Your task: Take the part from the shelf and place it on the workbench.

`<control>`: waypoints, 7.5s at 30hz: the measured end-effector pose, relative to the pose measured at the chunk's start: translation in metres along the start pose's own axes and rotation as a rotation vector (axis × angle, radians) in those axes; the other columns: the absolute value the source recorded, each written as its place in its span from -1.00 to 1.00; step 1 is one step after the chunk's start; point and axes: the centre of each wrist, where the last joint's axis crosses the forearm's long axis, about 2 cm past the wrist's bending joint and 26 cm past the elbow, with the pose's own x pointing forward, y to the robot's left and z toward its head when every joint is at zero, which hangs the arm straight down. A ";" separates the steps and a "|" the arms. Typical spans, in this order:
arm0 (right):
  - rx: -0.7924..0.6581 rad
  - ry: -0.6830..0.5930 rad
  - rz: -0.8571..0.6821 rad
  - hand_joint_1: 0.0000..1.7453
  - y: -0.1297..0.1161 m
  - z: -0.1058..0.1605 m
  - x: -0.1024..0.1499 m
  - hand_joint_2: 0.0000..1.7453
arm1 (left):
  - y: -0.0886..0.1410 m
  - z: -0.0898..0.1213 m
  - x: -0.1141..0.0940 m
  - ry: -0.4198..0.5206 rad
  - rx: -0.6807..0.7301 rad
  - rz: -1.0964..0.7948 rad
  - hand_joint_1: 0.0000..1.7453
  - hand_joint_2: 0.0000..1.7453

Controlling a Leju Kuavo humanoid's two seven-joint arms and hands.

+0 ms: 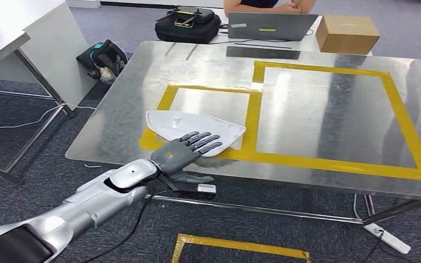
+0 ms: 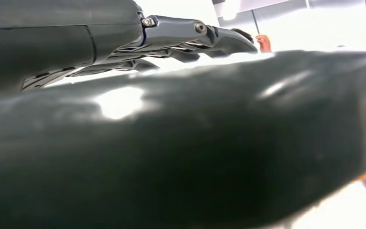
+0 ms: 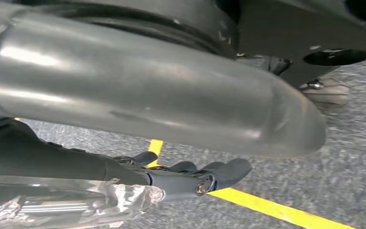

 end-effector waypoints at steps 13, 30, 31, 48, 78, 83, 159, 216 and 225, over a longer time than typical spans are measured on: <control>-0.011 -0.005 -0.001 -1.00 -0.004 -0.002 0.002 -1.00 | -0.003 0.005 -0.003 0.013 -0.012 0.000 -1.00 -1.00; -0.019 0.011 -0.004 -1.00 -0.006 -0.001 -0.002 -1.00 | -0.013 0.028 -0.026 0.125 -0.040 -0.023 -1.00 -1.00; -0.020 0.011 -0.005 -1.00 -0.006 -0.001 -0.002 -1.00 | -0.015 0.030 -0.027 0.135 -0.043 -0.020 -1.00 -1.00; -0.051 0.021 -0.060 -1.00 -0.011 -0.001 -0.007 -1.00 | -0.110 0.170 -0.026 0.542 -0.097 0.282 -1.00 -1.00; -0.207 0.083 -0.162 -1.00 -0.011 0.004 -0.020 -1.00 | -0.188 0.372 0.094 1.930 -0.118 0.788 -1.00 -1.00; -0.218 0.080 -0.162 -1.00 -0.013 0.004 -0.021 -1.00 | -0.189 0.367 0.111 2.086 -0.073 0.836 -1.00 -1.00; -0.208 0.104 -0.186 -1.00 -0.013 0.006 -0.026 -1.00 | -0.194 0.327 0.155 2.169 0.053 1.080 -1.00 -1.00; -0.202 0.103 -0.151 -1.00 -0.028 0.005 -0.033 -1.00 | -0.195 0.315 0.169 2.069 -0.011 1.203 -1.00 -1.00; -0.201 0.092 -0.142 -1.00 -0.028 0.004 -0.032 -1.00 | -0.195 0.317 0.171 2.077 -0.024 1.218 -1.00 -1.00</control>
